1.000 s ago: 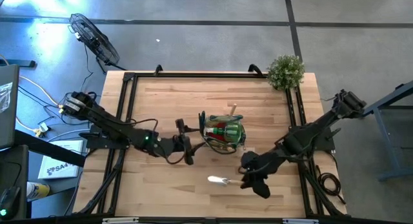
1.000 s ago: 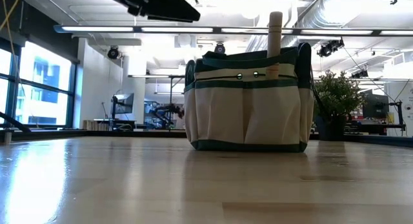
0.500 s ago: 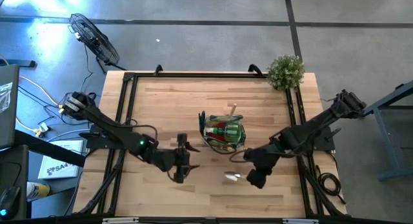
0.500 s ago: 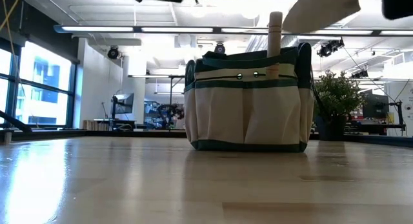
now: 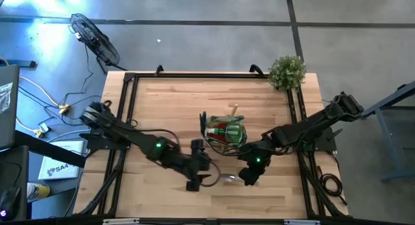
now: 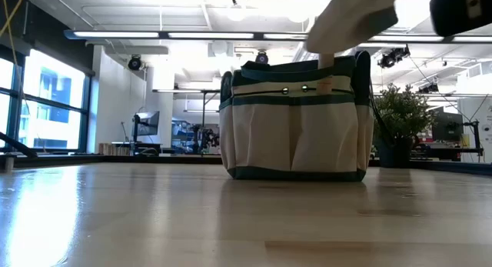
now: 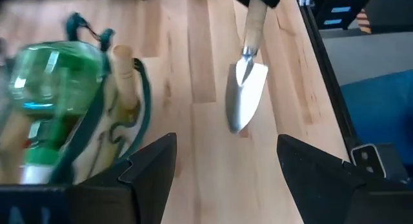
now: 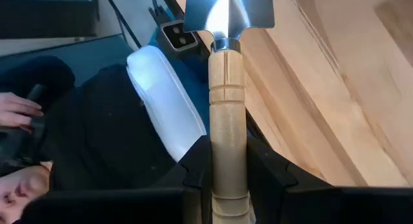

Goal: Pick & Place Garden tools in Gardening bag
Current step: Put the brown trowel into the gardening bag

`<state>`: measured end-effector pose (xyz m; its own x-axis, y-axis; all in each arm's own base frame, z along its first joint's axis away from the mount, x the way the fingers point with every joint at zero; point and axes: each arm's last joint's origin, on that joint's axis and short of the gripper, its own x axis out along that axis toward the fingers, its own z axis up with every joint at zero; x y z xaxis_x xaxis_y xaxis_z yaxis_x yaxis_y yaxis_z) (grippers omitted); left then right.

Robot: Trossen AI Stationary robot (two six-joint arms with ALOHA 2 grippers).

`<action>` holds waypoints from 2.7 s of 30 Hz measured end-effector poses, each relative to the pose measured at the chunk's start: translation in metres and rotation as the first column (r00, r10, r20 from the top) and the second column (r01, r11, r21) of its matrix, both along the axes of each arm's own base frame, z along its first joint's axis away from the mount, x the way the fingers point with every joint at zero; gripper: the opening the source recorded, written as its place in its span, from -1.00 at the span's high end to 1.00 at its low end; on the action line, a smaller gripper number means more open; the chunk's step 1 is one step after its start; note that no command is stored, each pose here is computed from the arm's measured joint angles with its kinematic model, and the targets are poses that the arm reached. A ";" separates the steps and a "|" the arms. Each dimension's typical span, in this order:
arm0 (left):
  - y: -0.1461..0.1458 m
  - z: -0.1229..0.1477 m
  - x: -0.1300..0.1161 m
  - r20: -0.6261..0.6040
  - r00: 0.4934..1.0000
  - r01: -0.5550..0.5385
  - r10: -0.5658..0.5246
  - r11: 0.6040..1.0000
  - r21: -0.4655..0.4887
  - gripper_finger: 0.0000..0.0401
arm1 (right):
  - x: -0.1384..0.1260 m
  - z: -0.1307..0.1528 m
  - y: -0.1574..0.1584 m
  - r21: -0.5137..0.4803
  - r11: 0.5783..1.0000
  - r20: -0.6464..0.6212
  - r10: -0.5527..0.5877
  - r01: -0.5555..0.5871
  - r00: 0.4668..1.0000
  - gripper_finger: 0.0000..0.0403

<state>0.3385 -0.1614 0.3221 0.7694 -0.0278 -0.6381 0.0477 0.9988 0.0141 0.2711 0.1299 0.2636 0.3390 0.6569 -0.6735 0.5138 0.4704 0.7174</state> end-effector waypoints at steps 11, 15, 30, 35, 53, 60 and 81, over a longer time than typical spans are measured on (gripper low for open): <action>0.005 0.002 0.047 -0.097 0.994 0.037 -0.043 0.998 -0.058 -0.29 | 0.004 -0.001 0.000 -0.038 0.999 0.060 -0.004 0.006 0.998 0.71; 0.003 0.012 0.054 -0.057 0.994 0.086 -0.091 0.992 -0.092 -0.29 | 0.007 0.000 -0.004 -0.035 0.999 0.081 -0.004 0.007 0.997 0.71; 0.002 -0.003 0.078 0.007 0.991 0.134 -0.134 0.989 -0.059 -0.29 | 0.016 0.004 -0.016 -0.009 1.000 0.145 -0.028 0.029 0.989 0.71; 0.008 -0.001 0.081 0.022 0.992 0.123 -0.122 0.990 -0.065 -0.29 | 0.017 0.005 -0.015 -0.003 1.000 0.165 -0.026 0.027 0.986 0.71; 0.008 -0.015 0.092 0.018 0.986 0.165 -0.164 0.983 -0.081 -0.29 | 0.017 0.004 -0.017 -0.021 1.000 0.177 -0.014 0.018 0.984 0.71; 0.009 -0.021 0.094 -0.023 0.984 0.174 -0.178 0.977 -0.123 -0.29 | 0.017 0.004 -0.017 -0.027 1.000 0.181 -0.006 0.011 0.983 0.71; 0.011 -0.031 0.100 -0.028 0.976 0.211 -0.217 0.967 -0.145 -0.29 | 0.018 0.004 -0.017 -0.096 0.995 0.253 0.039 -0.015 0.967 0.71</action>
<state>0.4389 -0.1502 0.2916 0.7073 -0.2807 -0.6487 0.2584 0.9569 -0.1324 0.2893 0.1133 0.2672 0.4900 0.6068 -0.6258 0.3066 0.5520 0.7754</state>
